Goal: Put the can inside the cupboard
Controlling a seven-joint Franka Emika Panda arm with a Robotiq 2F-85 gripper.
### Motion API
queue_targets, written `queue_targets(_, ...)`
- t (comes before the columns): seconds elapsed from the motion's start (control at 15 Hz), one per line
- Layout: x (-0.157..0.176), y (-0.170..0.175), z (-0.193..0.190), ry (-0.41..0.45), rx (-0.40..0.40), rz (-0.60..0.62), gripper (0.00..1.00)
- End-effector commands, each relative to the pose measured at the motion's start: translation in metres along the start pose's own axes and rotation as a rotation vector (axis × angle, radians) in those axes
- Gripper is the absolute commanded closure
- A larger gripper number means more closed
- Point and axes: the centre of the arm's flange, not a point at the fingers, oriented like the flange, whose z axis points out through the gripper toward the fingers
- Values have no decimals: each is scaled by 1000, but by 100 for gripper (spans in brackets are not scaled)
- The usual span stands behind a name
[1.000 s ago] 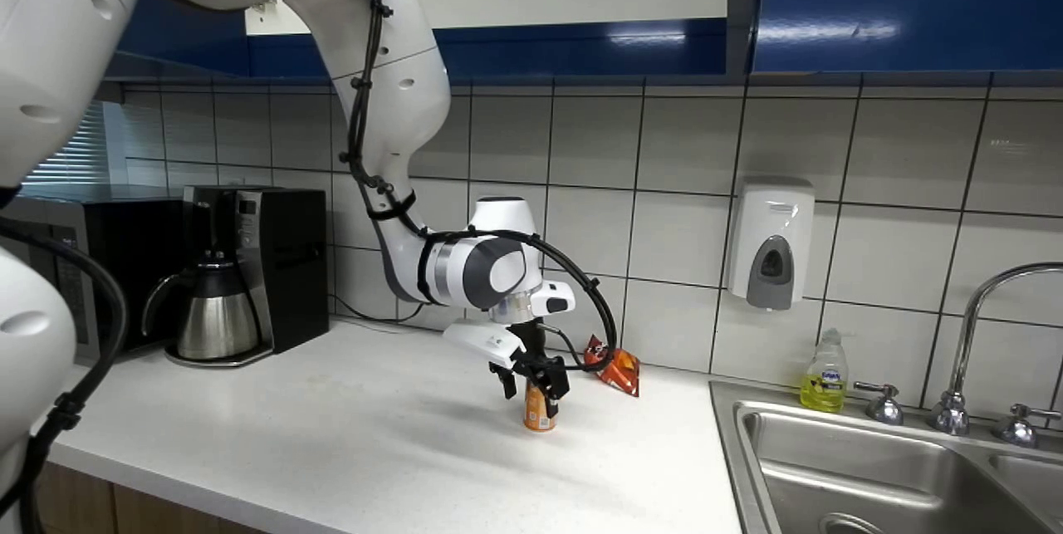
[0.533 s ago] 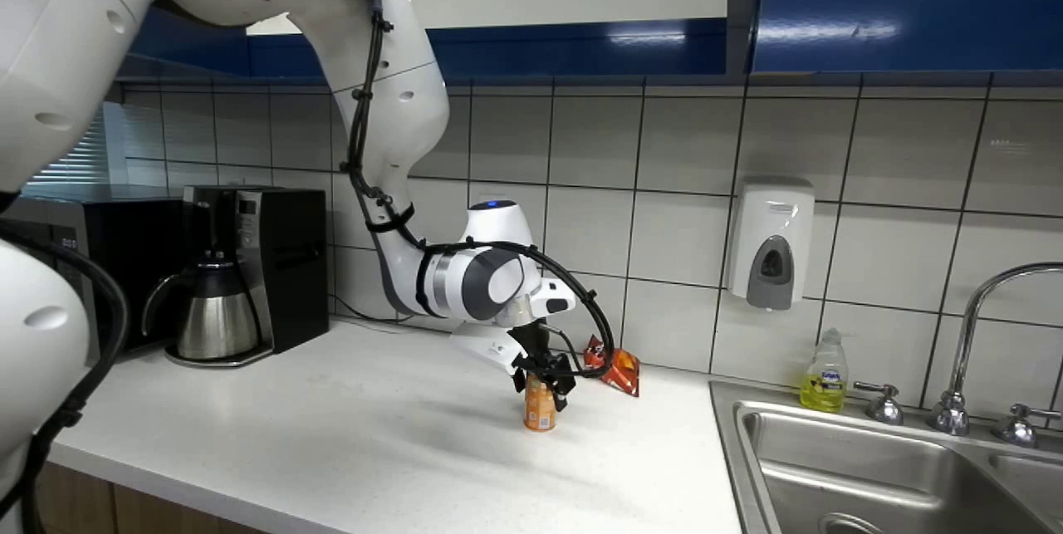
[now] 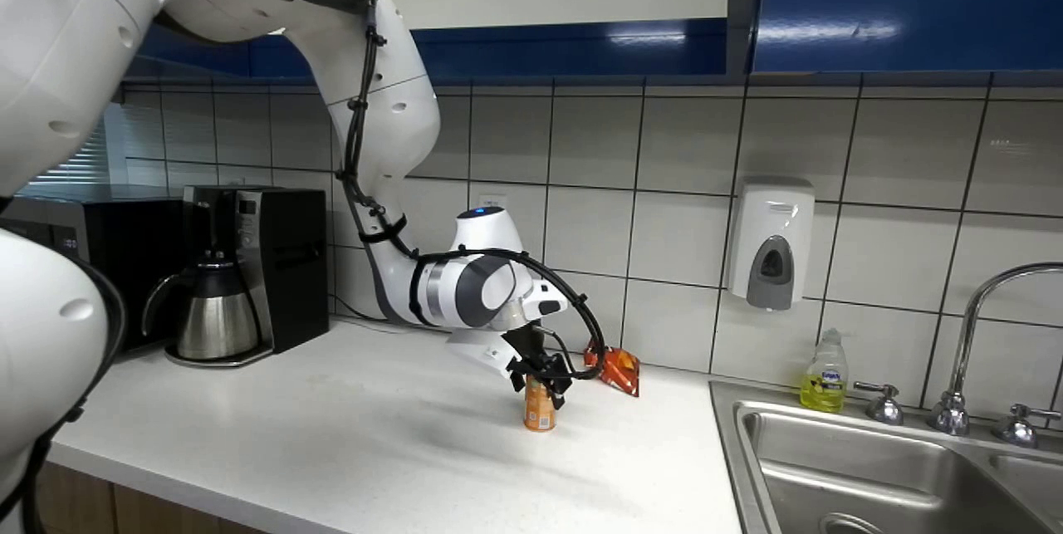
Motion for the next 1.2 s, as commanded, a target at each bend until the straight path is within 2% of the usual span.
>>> queue_targets(0.0, 3, -7, -2, 32, -15, 19, 0)
queue_targets(1.0, -3, -13, 1, 43, -26, 16, 0)
queue_targets(1.07, -3, -12, 1, 43, -26, 17, 25)
queue_targets(1.13, -3, -12, 1, 45, -26, 17, 28)
